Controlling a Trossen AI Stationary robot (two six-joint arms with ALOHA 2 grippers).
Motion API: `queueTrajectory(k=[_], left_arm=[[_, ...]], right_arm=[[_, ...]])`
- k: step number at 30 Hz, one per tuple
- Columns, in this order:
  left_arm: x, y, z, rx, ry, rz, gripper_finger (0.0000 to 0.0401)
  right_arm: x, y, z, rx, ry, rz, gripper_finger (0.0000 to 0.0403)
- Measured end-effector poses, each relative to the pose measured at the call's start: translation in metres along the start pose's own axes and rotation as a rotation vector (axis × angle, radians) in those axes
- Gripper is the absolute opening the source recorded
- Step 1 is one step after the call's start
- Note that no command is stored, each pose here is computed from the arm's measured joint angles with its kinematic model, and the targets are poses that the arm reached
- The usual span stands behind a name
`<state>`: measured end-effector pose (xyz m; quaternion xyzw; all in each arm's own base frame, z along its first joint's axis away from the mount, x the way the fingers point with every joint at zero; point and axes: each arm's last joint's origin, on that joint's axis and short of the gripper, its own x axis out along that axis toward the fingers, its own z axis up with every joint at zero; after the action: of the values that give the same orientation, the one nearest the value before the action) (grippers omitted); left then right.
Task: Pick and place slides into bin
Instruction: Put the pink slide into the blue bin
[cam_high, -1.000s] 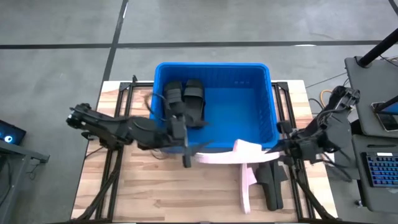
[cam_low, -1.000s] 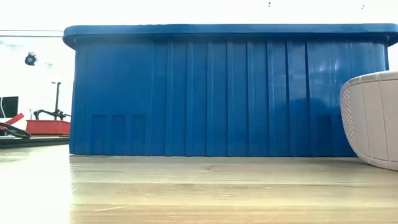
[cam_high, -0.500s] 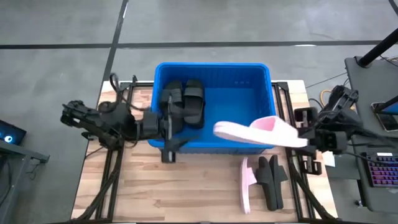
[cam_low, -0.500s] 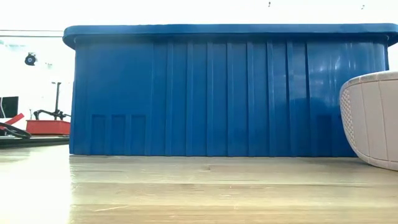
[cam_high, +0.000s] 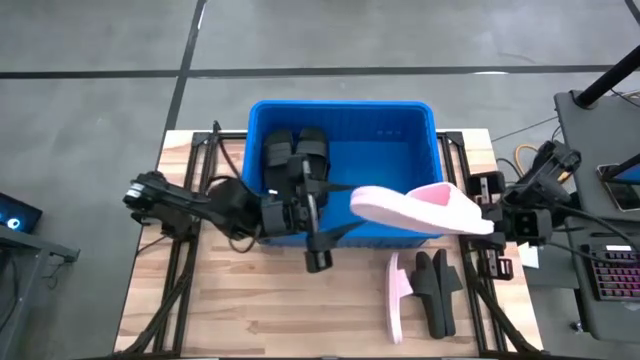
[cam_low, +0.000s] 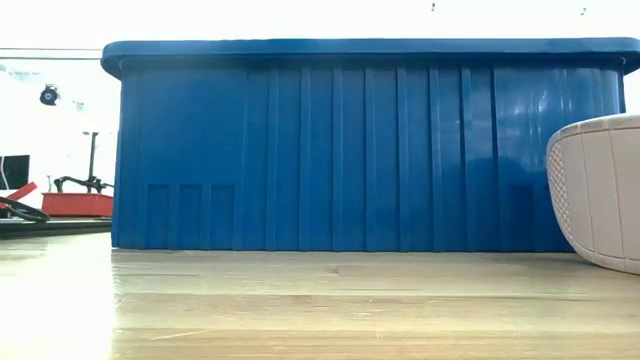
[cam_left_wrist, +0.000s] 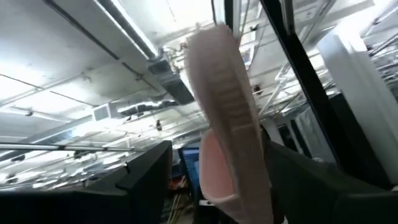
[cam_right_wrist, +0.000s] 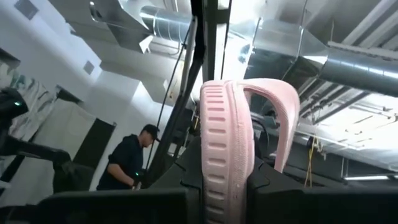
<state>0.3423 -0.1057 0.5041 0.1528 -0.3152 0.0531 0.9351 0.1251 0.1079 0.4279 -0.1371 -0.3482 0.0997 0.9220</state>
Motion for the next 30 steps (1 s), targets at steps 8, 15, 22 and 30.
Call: queueTrajectory(k=[8, 15, 22, 30], left_arm=[[0.005, -0.004, -0.010, -0.025, -0.074, 0.000, 0.0239], [0.005, -0.007, -0.013, -0.072, -0.094, -0.071, 0.0239], [0.003, -0.012, -0.019, -0.123, -0.085, -0.123, 0.0239], [0.001, -0.016, -0.027, -0.192, -0.038, -0.147, 0.0239]], right_arm=[[-0.002, 0.000, -0.010, 0.064, 0.019, -0.002, 0.0028], [0.001, -0.002, -0.018, 0.083, 0.056, -0.038, 0.0028], [-0.002, -0.005, -0.016, 0.058, 0.070, -0.062, 0.0028], [-0.003, -0.005, -0.017, 0.072, 0.076, -0.056, 0.0028]])
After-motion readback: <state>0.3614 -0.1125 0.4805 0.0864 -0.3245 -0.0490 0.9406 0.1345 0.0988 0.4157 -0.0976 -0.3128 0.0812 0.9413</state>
